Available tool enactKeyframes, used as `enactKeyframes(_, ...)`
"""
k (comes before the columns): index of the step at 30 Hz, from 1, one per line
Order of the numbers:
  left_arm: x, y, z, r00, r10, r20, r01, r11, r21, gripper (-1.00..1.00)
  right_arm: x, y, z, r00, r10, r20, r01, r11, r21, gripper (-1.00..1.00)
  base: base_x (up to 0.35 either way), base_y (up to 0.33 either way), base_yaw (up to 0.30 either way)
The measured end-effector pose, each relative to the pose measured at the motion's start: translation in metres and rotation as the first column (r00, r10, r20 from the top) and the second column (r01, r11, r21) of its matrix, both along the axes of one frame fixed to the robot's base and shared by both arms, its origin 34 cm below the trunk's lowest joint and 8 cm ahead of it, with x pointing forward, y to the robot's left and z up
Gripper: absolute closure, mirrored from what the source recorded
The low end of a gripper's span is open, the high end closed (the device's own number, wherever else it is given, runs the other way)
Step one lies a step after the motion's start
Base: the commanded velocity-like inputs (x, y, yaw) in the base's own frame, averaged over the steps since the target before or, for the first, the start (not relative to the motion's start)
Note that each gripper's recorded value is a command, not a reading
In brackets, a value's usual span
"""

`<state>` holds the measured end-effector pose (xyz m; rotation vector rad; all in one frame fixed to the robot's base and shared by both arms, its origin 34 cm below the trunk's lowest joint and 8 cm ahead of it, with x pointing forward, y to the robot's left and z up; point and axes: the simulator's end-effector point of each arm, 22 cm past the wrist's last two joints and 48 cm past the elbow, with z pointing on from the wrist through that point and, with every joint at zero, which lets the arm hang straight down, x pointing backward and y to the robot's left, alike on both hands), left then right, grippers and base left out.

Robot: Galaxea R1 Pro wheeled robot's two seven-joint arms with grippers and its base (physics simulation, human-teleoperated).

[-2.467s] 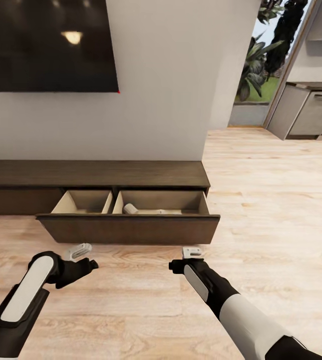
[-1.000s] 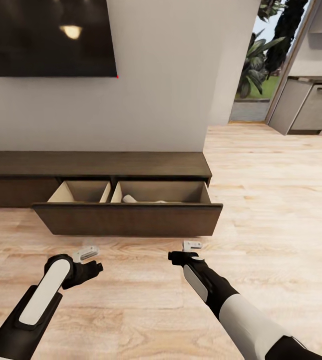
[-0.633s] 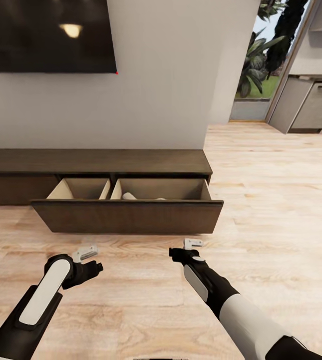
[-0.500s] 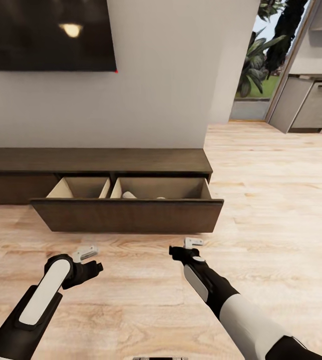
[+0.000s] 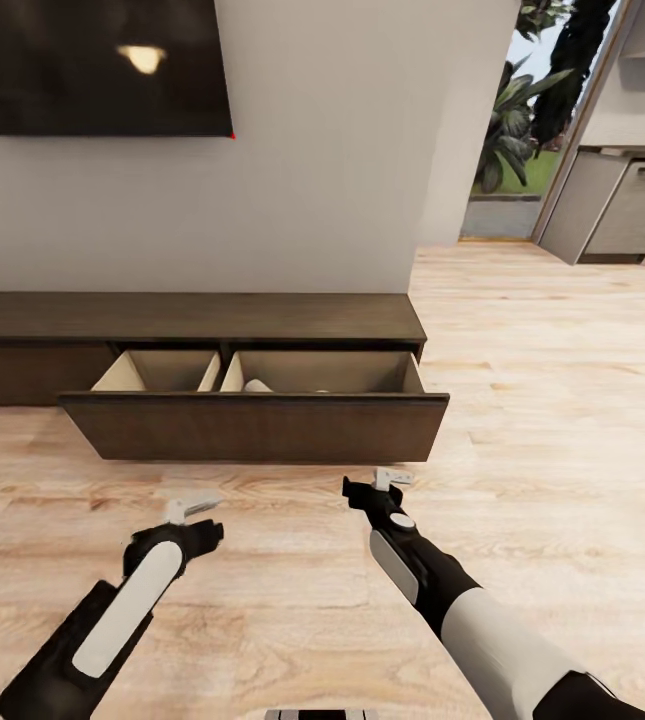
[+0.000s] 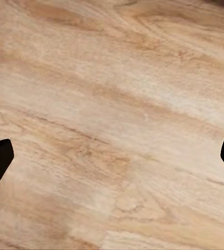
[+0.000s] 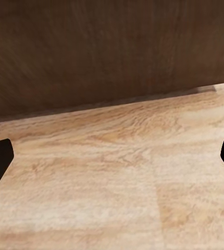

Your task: Place each of the two pumpkins and all three candles from the living room inside a cabinet in the living room (use any cabinet), then make sure every cabinet is closed, and position the cauldron so it is next to a table in the living room.

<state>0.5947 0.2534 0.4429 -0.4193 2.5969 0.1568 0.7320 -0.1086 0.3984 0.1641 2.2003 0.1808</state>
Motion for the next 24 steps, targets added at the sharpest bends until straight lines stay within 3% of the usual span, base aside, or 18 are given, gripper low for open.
enactKeyframes(2,0.014,-0.007,0.014,0.993,-0.03,0.114,0.022,0.997,0.073,-1.0,0.0,0.0,0.0,1.0,0.0,0.001,0.0,1.0,0.0,-1.0,0.0,0.0,0.0)
enactKeyframes(6,0.031,-0.024,0.03,0.965,-0.075,0.253,0.053,0.995,0.09,-1.0,0.0,0.0,0.0,1.0,0.0,0.001,0.0,1.0,0.0,-1.0,0.0,0.0,0.0)
enactKeyframes(8,0.034,-0.028,0.033,0.955,-0.085,0.284,0.062,0.994,0.089,-1.0,0.0,0.0,0.0,1.0,0.0,0.002,0.0,1.0,0.0,-1.0,0.0,0.0,0.0)
enactKeyframes(18,0.033,-0.028,0.015,0.944,-0.092,0.316,0.065,0.993,0.096,-1.0,-0.006,0.0,-0.022,1.0,0.001,-0.002,-0.001,1.0,-0.002,-1.0,0.0,0.0,0.0)
enactKeyframes(24,0.031,-0.004,0.001,0.94,-0.094,0.327,0.054,0.99,0.128,-1.0,-0.01,-0.001,-0.036,1.0,0.0,-0.003,0.0,1.0,-0.003,-1.0,0.0,0.0,0.0)
